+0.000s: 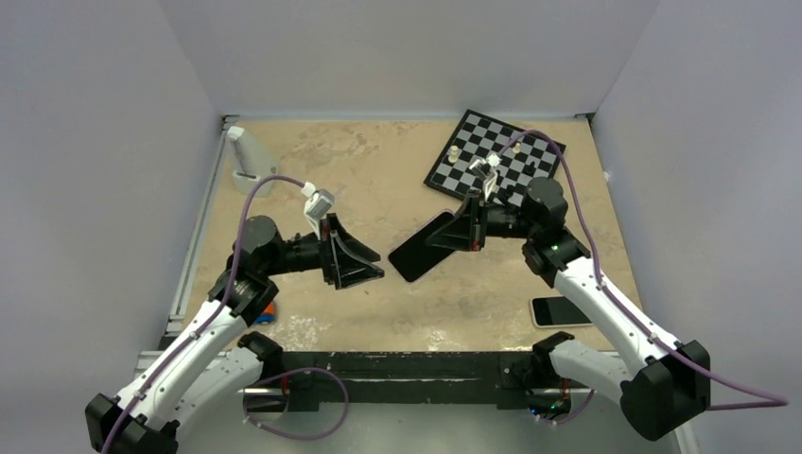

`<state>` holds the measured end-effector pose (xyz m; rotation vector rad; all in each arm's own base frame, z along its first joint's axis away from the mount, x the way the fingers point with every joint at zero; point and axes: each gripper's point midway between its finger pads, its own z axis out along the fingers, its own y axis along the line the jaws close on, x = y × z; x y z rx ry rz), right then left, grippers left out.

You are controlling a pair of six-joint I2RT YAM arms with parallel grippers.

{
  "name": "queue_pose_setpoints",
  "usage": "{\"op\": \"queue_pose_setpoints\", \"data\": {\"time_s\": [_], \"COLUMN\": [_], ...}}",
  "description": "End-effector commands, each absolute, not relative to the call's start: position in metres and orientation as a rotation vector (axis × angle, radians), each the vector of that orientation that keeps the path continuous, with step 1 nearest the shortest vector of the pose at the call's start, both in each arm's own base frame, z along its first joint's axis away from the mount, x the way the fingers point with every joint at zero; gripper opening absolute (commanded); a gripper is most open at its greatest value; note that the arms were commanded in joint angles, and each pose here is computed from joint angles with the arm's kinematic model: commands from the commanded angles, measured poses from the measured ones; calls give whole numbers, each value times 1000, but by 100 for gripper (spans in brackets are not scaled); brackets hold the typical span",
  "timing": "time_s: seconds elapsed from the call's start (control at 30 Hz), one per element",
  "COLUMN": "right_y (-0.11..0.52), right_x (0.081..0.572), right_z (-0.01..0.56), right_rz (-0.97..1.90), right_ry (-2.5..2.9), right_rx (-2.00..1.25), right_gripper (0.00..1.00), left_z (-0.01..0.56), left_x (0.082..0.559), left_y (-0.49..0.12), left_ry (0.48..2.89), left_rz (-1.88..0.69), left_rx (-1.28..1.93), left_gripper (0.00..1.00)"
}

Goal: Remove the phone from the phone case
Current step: Remove the phone case from the phone.

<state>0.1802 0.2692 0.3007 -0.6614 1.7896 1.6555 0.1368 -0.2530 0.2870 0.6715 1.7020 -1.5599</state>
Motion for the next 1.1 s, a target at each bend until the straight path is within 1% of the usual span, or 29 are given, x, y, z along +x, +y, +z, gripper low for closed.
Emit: {"op": "queue_pose_setpoints", "data": {"time_s": [0.0,0.03,0.07,0.17,0.4,0.5,0.57,0.77,0.87,0.93,1.0,1.07], "right_y": [254,253,253,253,253,253,253,252,252,251,251,250], "right_x": [183,182,182,179,176,175,174,170,168,167,164,156], "right_z": [331,331,331,333,336,336,336,340,342,342,345,355], "right_rz": [1665,1669,1674,1690,1716,1721,1721,1738,1742,1751,1773,1838], "right_ry": [1657,1658,1659,1643,1616,1612,1609,1591,1589,1590,1575,1524], "right_rx": [-649,-655,-660,-681,-683,-684,-687,-690,-687,-684,-685,-669], "right_gripper": [0,0,0,0,0,0,0,0,0,0,0,0], "left_z": [279,282,284,293,304,304,305,306,305,305,305,313], "left_x": [154,152,149,143,145,149,151,153,153,151,146,133], "left_y": [-243,-244,-247,-254,-265,-268,-269,-273,-274,-275,-274,-271], "left_ry": [1773,1754,1739,1696,1636,1630,1618,1596,1587,1567,1525,1384], "left_rz": [-1460,-1484,-1512,-1607,-1723,-1747,-1755,-1781,-1789,-1790,-1799,-1807], "left_rx": [537,554,573,641,685,677,678,716,744,775,834,949], "left_gripper": [56,52,51,51,52,48,44,21,15,2,0,0]}}
